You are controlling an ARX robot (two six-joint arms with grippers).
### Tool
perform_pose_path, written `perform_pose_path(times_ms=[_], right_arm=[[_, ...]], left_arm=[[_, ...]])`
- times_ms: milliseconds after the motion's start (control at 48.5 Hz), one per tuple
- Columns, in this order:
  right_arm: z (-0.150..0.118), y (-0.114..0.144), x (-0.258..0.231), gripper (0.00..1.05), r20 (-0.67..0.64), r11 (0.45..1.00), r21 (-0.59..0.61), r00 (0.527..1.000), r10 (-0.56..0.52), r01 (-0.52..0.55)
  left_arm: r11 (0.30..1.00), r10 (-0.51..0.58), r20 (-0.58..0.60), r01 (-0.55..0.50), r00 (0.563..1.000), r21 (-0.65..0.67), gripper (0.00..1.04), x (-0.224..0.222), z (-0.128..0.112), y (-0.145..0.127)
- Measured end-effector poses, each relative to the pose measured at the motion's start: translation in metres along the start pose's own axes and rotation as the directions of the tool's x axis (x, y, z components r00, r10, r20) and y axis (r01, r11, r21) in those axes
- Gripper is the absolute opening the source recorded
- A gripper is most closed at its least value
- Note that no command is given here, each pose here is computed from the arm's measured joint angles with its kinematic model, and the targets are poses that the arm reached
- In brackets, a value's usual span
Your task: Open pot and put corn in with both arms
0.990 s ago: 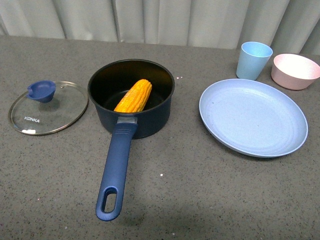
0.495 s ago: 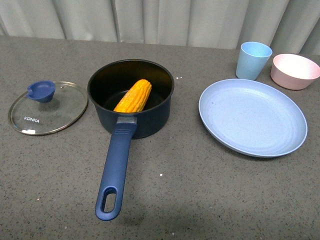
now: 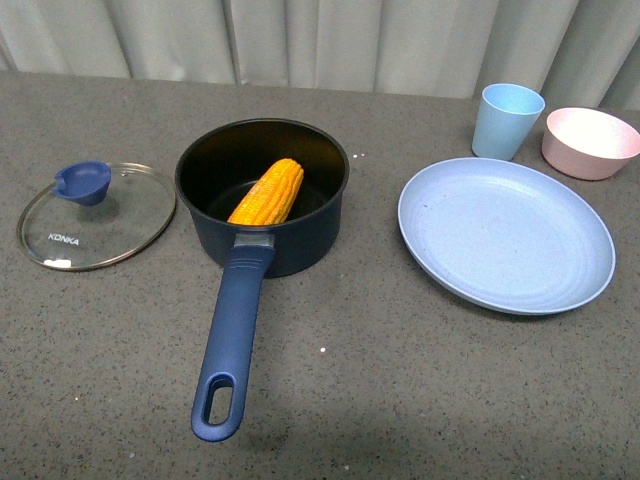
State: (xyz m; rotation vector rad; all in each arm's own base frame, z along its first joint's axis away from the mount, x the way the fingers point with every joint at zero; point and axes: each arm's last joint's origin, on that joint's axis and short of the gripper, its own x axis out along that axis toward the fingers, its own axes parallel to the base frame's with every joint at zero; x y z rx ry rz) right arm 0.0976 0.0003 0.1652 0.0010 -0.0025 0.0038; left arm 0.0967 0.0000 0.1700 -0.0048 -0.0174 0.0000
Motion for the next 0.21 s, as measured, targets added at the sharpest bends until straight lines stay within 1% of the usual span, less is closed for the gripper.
perform_pose_path(times_ms=[206], right_arm=[[0.0000, 0.0000, 0.0000, 0.96, 0.000, 1.000, 0.000, 1.000, 0.000, 0.000]], left_arm=[[1.000, 0.000, 0.000, 0.000, 1.000, 0.000, 0.98, 0.0000, -0.0001, 0.0000]])
